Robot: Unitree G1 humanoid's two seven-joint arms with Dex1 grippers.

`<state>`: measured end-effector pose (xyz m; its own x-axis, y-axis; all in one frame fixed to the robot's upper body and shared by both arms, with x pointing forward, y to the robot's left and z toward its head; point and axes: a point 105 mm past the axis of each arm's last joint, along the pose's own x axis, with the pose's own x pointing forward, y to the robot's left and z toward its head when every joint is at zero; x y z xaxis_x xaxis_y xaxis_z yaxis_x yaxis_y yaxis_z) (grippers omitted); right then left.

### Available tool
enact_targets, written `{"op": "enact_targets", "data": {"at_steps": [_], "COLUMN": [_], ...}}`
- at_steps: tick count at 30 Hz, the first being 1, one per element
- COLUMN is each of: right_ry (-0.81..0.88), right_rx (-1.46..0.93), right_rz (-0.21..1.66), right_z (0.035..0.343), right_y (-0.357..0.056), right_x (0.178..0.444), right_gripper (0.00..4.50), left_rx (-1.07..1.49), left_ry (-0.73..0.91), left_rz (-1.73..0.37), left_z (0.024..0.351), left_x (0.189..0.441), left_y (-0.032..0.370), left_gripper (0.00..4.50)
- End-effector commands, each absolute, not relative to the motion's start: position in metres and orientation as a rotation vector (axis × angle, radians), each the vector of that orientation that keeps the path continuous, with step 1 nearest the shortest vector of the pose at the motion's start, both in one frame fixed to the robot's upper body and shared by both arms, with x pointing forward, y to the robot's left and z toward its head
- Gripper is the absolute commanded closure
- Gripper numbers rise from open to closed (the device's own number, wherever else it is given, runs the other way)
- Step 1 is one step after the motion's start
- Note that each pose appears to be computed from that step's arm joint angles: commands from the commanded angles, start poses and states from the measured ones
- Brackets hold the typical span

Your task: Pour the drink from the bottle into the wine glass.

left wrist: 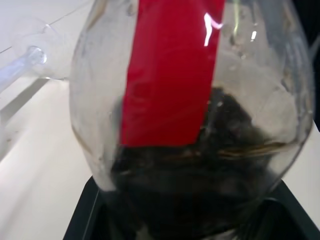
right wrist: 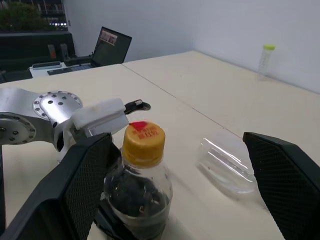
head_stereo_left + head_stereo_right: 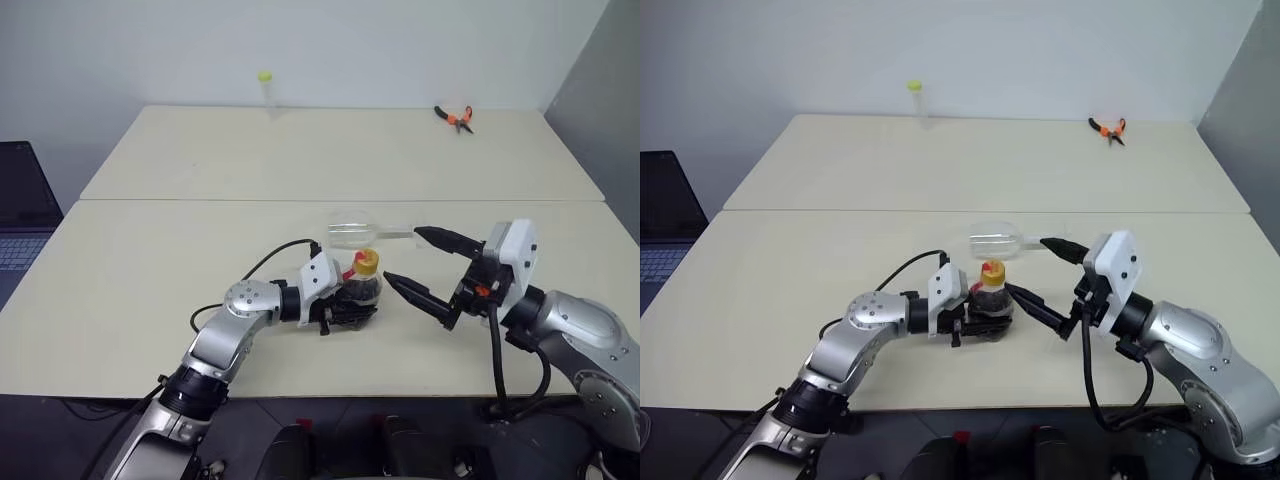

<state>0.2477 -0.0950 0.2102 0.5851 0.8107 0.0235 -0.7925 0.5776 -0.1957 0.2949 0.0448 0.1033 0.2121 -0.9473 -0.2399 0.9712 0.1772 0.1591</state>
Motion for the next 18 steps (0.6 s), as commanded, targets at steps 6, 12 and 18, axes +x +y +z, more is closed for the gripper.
{"op": "enact_targets", "data": {"at_steps": [6,12,18], "right_ry": [-0.056,-0.022,-0.021], "right_rx": [-0.155,-0.130,-0.119], "right_rz": [0.981,0.970,0.966], "right_z": [0.211,0.209,0.208], "right_y": [-0.082,-0.083,-0.080], "right_x": [0.247,0.251,0.252], "right_gripper": [0.00,0.00,0.00], "left_rx": [0.358,0.366,0.362], "left_ry": [0.050,0.027,0.017], "left_rz": [-1.437,-1.422,-1.410], "left_z": [0.108,0.110,0.111], "left_x": [0.299,0.305,0.308], "left_y": [0.034,0.032,0.030], "left_gripper": [2.58,2.58,2.58]}}
